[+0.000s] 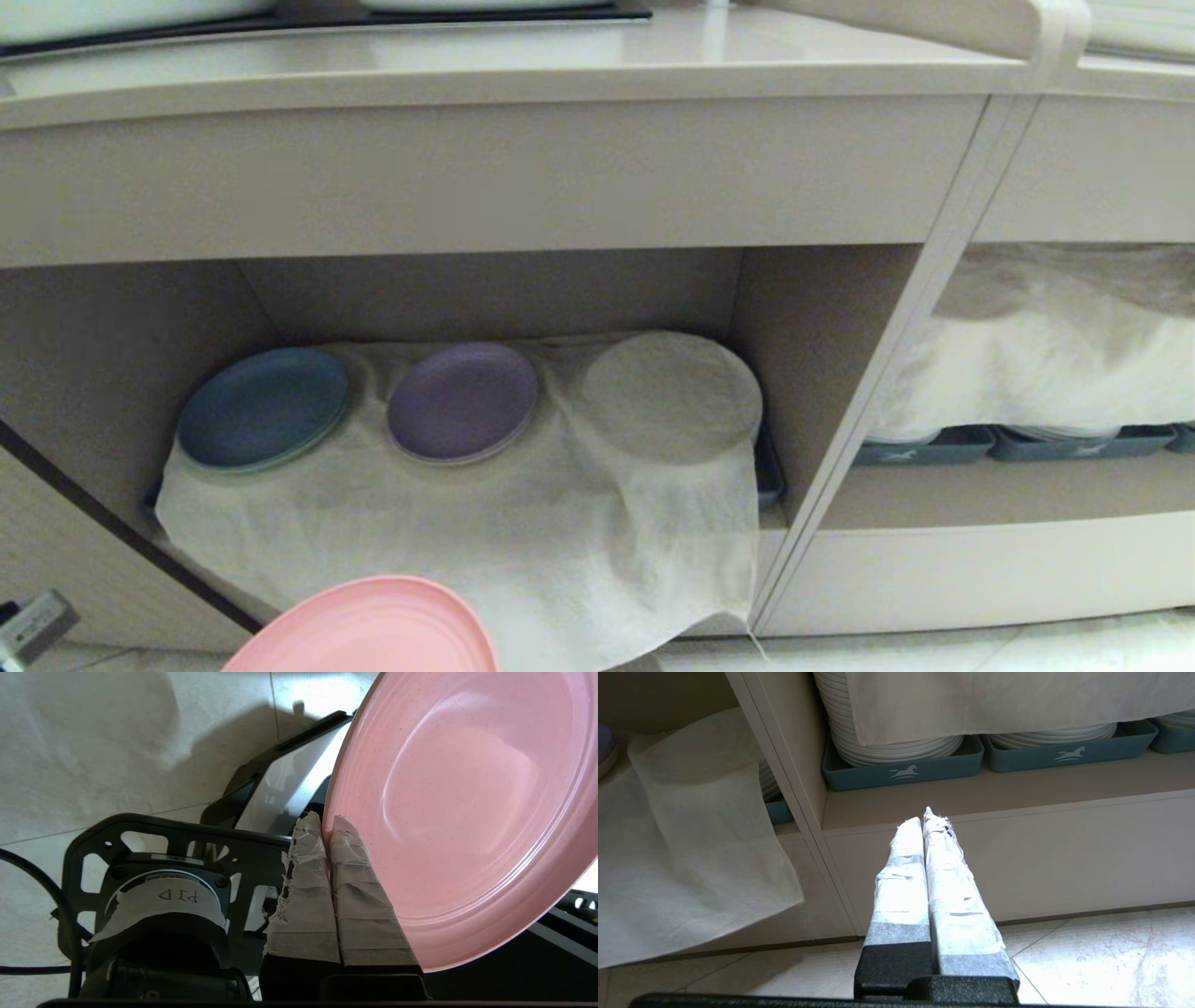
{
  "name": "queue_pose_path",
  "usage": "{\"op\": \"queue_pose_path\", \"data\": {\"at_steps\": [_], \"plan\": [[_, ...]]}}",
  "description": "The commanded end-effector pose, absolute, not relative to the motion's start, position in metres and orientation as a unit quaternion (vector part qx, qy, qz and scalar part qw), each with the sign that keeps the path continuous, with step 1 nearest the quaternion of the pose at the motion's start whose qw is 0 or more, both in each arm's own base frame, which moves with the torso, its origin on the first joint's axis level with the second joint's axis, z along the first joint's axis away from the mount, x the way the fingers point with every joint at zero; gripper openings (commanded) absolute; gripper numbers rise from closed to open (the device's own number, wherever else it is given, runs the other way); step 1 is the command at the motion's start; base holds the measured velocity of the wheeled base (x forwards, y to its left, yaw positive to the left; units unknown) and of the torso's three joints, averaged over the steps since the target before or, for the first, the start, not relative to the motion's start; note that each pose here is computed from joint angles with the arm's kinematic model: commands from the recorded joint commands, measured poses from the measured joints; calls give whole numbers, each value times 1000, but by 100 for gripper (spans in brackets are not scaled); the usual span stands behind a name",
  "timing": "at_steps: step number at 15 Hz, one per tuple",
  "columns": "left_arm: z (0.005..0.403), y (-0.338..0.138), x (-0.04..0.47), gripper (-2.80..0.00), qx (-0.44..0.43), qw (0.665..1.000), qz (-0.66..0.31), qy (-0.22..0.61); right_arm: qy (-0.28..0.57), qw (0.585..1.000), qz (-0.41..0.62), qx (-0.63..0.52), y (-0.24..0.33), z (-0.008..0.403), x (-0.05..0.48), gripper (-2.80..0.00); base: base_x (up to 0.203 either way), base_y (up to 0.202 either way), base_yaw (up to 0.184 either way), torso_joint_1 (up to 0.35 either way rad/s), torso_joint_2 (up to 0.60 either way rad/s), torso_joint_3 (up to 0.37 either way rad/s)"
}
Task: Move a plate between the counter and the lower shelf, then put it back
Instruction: Put the plate in the cupboard
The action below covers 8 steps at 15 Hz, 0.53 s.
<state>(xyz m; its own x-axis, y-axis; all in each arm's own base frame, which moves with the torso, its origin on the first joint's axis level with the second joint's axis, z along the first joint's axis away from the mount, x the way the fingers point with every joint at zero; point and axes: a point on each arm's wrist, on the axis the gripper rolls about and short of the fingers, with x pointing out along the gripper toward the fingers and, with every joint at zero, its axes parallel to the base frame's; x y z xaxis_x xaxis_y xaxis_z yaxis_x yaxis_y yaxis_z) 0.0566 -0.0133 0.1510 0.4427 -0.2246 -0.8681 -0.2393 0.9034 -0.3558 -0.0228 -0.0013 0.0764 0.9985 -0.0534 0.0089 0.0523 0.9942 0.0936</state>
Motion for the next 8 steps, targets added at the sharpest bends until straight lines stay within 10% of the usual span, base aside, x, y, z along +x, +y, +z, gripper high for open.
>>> {"op": "queue_pose_path", "data": {"at_steps": [1, 8], "plan": [[150, -13, 56, -280, -221, 818, 5, 531, -6, 999, -27, 47, -1, 76, -23, -280, 0, 0, 0, 0, 0, 0], [150, -13, 56, -280, -220, 817, 3, 533, -6, 999, -27, 47, -1, 76, -23, -280, 0, 0, 0, 0, 0, 0]]}}
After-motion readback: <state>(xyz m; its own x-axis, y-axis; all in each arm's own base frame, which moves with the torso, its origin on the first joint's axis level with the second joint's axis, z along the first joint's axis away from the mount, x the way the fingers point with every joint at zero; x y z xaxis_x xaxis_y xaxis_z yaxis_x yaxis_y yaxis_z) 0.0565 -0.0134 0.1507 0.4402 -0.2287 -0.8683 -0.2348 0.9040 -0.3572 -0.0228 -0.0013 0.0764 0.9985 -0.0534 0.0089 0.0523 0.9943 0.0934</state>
